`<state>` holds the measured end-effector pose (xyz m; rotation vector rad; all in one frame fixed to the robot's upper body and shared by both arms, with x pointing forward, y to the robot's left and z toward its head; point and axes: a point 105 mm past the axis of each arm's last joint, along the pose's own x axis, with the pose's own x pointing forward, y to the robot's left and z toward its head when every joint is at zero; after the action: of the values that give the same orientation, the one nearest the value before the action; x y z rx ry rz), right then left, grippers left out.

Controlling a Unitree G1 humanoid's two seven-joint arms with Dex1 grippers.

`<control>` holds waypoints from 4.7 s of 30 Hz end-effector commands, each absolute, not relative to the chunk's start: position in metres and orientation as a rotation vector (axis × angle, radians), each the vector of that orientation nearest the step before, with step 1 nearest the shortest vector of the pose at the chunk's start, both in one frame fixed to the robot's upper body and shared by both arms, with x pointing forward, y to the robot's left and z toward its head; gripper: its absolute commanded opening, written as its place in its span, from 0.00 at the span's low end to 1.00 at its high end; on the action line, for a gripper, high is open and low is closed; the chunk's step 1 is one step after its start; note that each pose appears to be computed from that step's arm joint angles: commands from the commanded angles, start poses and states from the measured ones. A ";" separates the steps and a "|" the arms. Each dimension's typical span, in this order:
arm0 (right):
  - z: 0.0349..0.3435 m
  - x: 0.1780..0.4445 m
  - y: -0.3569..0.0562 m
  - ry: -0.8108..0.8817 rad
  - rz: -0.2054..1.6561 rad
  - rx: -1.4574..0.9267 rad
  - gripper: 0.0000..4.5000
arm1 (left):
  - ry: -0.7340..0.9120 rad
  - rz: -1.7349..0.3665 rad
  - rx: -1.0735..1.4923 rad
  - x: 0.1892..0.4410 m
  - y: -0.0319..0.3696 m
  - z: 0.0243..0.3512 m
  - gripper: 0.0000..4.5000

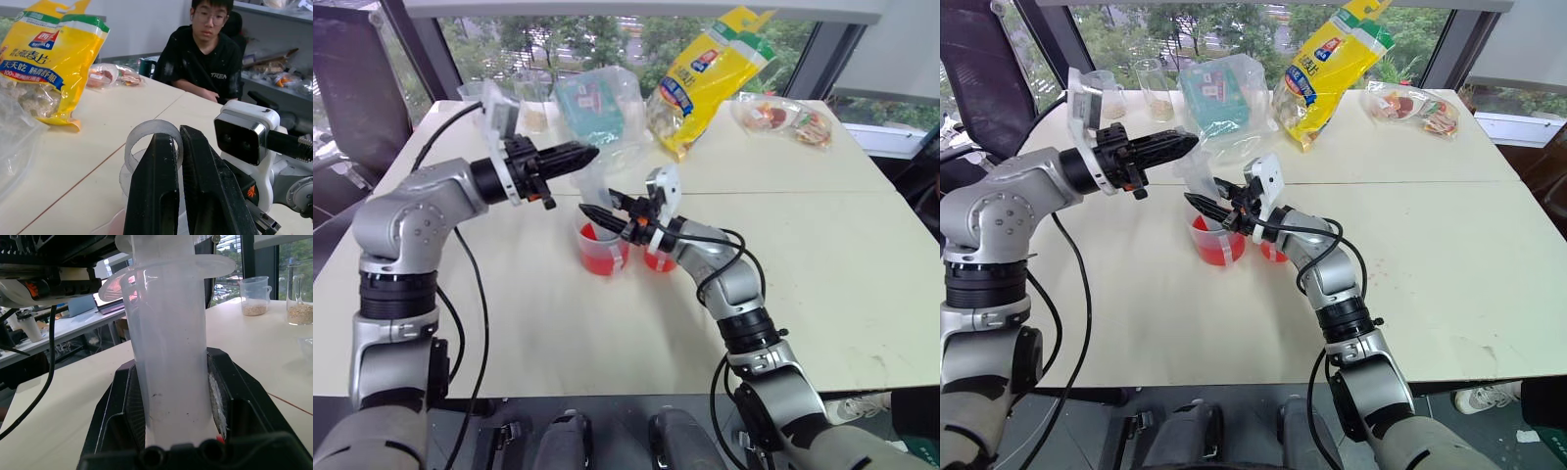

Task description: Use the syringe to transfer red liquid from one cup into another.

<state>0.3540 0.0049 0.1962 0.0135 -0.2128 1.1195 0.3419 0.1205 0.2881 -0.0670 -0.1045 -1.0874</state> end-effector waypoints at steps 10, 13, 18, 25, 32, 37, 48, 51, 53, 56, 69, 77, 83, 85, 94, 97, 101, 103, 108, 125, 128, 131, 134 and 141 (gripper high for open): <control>0.168 0.339 0.021 -0.098 1.232 -0.020 0.30 | -0.377 -0.968 0.036 0.336 0.147 0.358 0.01; 0.168 0.338 0.021 -0.097 1.233 -0.019 0.30 | -0.384 -0.967 0.037 0.336 0.148 0.360 0.01; 0.170 0.338 0.022 -0.108 1.235 -0.028 0.30 | -0.385 -0.965 0.047 0.336 0.148 0.359 0.01; 0.197 0.339 0.021 -0.185 1.217 -0.006 0.30 | -0.302 -1.028 0.023 0.330 0.139 0.337 0.23; 0.233 0.352 0.011 -0.267 1.124 0.090 0.30 | -0.209 -1.018 0.037 0.318 0.146 0.308 0.99; 0.250 0.360 0.003 -0.309 1.069 0.120 0.30 | -0.162 -0.966 0.040 0.309 0.164 0.299 0.99; 0.316 0.363 -0.054 -0.517 0.872 0.137 0.30 | -0.187 -0.969 0.039 0.313 0.158 0.304 0.99; 0.314 0.359 -0.069 -0.515 0.830 0.121 0.30 | -0.186 -0.991 0.038 0.313 0.154 0.303 0.99; 0.310 0.357 -0.075 -0.505 0.811 0.117 0.30 | -0.186 -1.002 0.036 0.314 0.153 0.303 0.99; 0.290 0.354 -0.081 -0.469 0.782 0.107 0.30 | -0.199 -1.023 0.029 0.318 0.148 0.308 0.99; 0.239 0.351 -0.081 -0.404 0.733 0.004 0.30 | -0.294 -1.256 -0.020 0.333 0.081 0.340 0.99; 0.240 0.350 -0.082 -0.408 0.722 -0.013 0.30 | -0.263 -1.359 -0.018 0.343 0.050 0.332 0.99; 0.242 0.349 -0.082 -0.414 0.721 -0.018 0.30 | -0.256 -1.392 -0.024 0.349 0.039 0.330 0.99; 0.242 0.348 -0.082 -0.414 0.722 -0.021 0.30 | -0.260 -1.406 -0.032 0.349 0.036 0.331 0.99; 0.238 0.347 -0.082 -0.402 0.722 -0.030 0.30 | -0.253 -1.435 -0.051 0.353 0.024 0.329 0.39; 0.238 0.347 -0.082 -0.401 0.723 -0.034 0.30 | -0.250 -1.438 -0.054 0.354 0.023 0.329 0.06; 0.242 0.345 -0.084 -0.409 0.723 -0.046 0.30 | -0.236 -1.437 -0.037 0.355 0.021 0.323 0.01; 0.246 0.344 -0.086 -0.418 0.721 -0.050 0.30 | -0.227 -1.436 -0.042 0.355 0.020 0.319 0.01; 0.261 0.340 -0.089 -0.449 0.710 -0.050 0.30 | -0.193 -1.433 -0.061 0.358 0.017 0.306 0.01; 0.288 0.334 -0.086 -0.481 0.743 0.012 0.30 | -0.096 -1.488 -0.088 0.341 0.007 0.277 0.01; 0.291 0.335 -0.087 -0.488 0.741 0.013 0.30 | -0.079 -1.496 -0.084 0.339 0.007 0.272 0.01; 0.294 0.335 -0.088 -0.495 0.738 0.018 0.30 | -0.068 -1.498 -0.085 0.338 0.007 0.269 0.01; 0.297 0.334 -0.088 -0.497 0.737 0.022 0.30 | -0.064 -1.499 -0.087 0.338 0.006 0.268 0.01; 0.287 0.333 -0.087 -0.443 0.750 0.013 0.30 | -0.091 -1.460 -0.099 0.343 0.014 0.277 0.01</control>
<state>0.3513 -0.0868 0.2338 0.0305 -0.2378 0.7382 0.3471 0.0234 0.2934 -0.0976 -0.1838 -1.4114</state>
